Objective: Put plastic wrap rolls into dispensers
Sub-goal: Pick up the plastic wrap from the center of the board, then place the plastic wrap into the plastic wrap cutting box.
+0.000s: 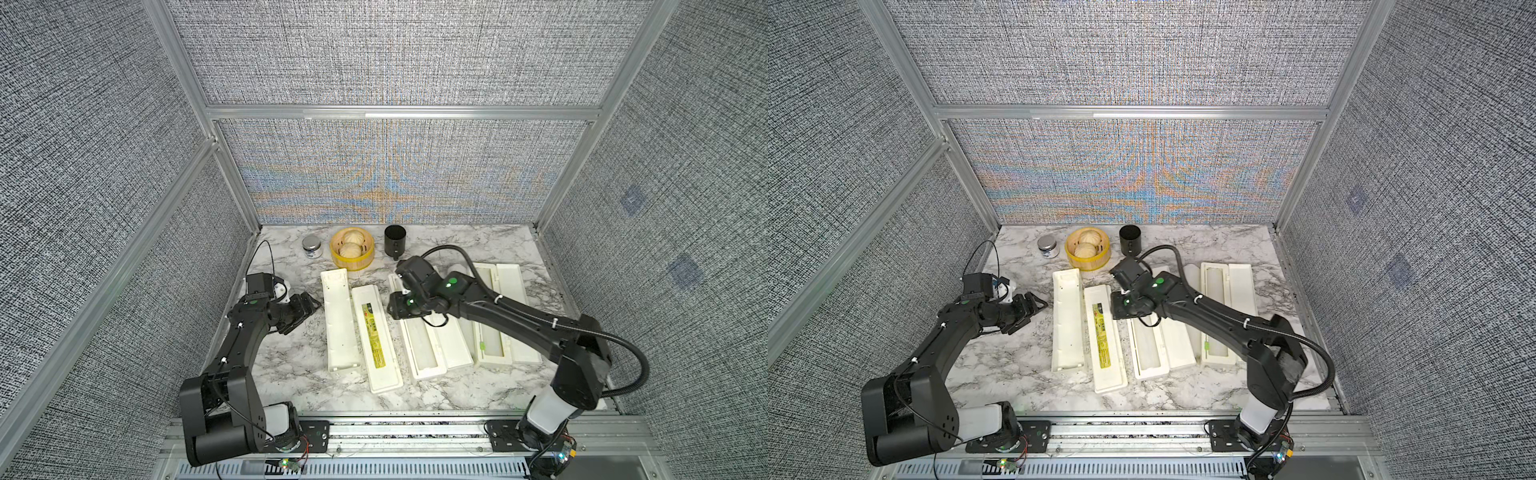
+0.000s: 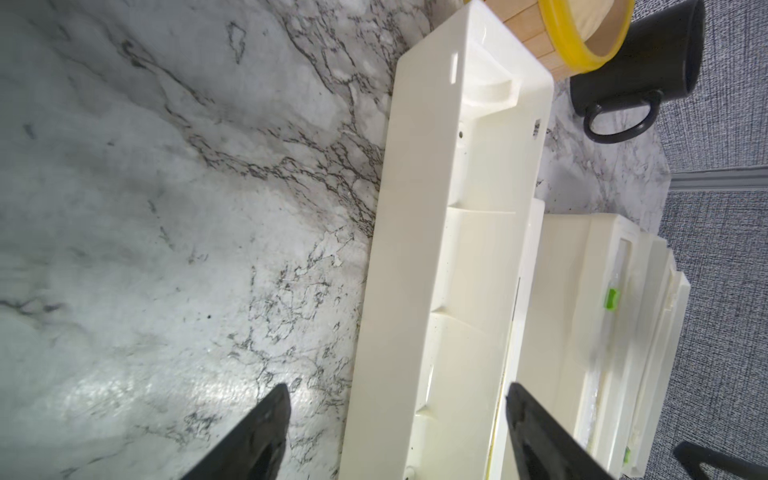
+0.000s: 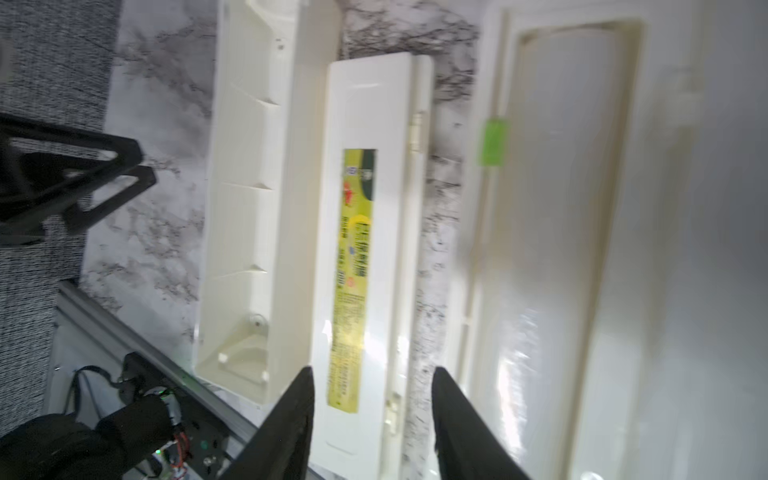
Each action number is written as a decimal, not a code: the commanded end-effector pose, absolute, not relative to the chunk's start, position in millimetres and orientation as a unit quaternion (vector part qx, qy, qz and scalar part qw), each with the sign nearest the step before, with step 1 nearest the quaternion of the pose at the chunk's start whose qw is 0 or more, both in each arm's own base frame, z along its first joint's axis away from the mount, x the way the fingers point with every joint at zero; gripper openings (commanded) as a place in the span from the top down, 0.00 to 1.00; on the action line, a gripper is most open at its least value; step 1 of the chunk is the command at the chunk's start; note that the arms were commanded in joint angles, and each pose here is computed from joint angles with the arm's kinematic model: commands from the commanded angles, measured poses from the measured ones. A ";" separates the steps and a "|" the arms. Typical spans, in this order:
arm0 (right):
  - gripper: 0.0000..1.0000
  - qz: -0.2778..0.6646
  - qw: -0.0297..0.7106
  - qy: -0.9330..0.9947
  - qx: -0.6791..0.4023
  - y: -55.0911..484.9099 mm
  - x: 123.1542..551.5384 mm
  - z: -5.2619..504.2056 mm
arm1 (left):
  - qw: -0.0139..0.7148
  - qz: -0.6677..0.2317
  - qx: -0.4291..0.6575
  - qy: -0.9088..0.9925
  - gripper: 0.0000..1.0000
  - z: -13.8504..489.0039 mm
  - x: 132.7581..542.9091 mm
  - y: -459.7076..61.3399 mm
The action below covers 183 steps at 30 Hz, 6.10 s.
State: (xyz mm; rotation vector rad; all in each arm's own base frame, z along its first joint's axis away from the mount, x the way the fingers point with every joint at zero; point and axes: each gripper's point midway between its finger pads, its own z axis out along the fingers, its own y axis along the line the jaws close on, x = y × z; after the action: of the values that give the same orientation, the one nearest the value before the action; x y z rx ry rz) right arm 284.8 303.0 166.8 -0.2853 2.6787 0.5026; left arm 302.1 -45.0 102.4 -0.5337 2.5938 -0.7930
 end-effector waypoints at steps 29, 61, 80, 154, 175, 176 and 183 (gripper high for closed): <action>0.47 -0.061 0.141 0.987 0.038 116.9 386.1 80.7 | 0.185 -0.263 -0.201 0.925 0.22 100.1 318.6 -44.9; 0.48 0.015 0.214 0.977 0.000 125.1 408.7 118.2 | 0.195 -0.274 -0.188 0.923 0.21 120.6 330.3 -47.3; 0.51 0.263 0.281 0.920 -0.070 159.3 399.1 228.9 | 0.226 -0.348 -0.119 0.902 0.15 171.0 332.7 -74.7; 0.01 0.566 0.223 0.793 -0.037 319.6 388.3 271.8 | 0.170 -0.630 0.158 0.741 0.50 264.7 280.1 -304.5; 0.01 0.383 0.268 0.884 -0.005 231.8 373.1 228.8 | 0.125 -0.217 -0.083 0.965 0.49 137.1 248.8 -144.1; 0.01 0.384 0.265 0.884 -0.006 232.5 372.0 226.5 | 0.130 -0.203 -0.089 0.967 0.49 134.3 248.8 -138.6; 0.01 0.396 0.249 0.884 0.000 232.6 369.0 213.9 | 0.146 -0.152 -0.080 0.974 0.49 122.2 268.0 -128.0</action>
State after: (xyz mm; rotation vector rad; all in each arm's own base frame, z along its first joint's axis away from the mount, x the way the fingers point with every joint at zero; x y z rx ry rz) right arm 368.1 230.9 211.9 0.0150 2.4235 1.0568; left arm 241.8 -127.8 114.7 -0.2812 2.8969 -0.4745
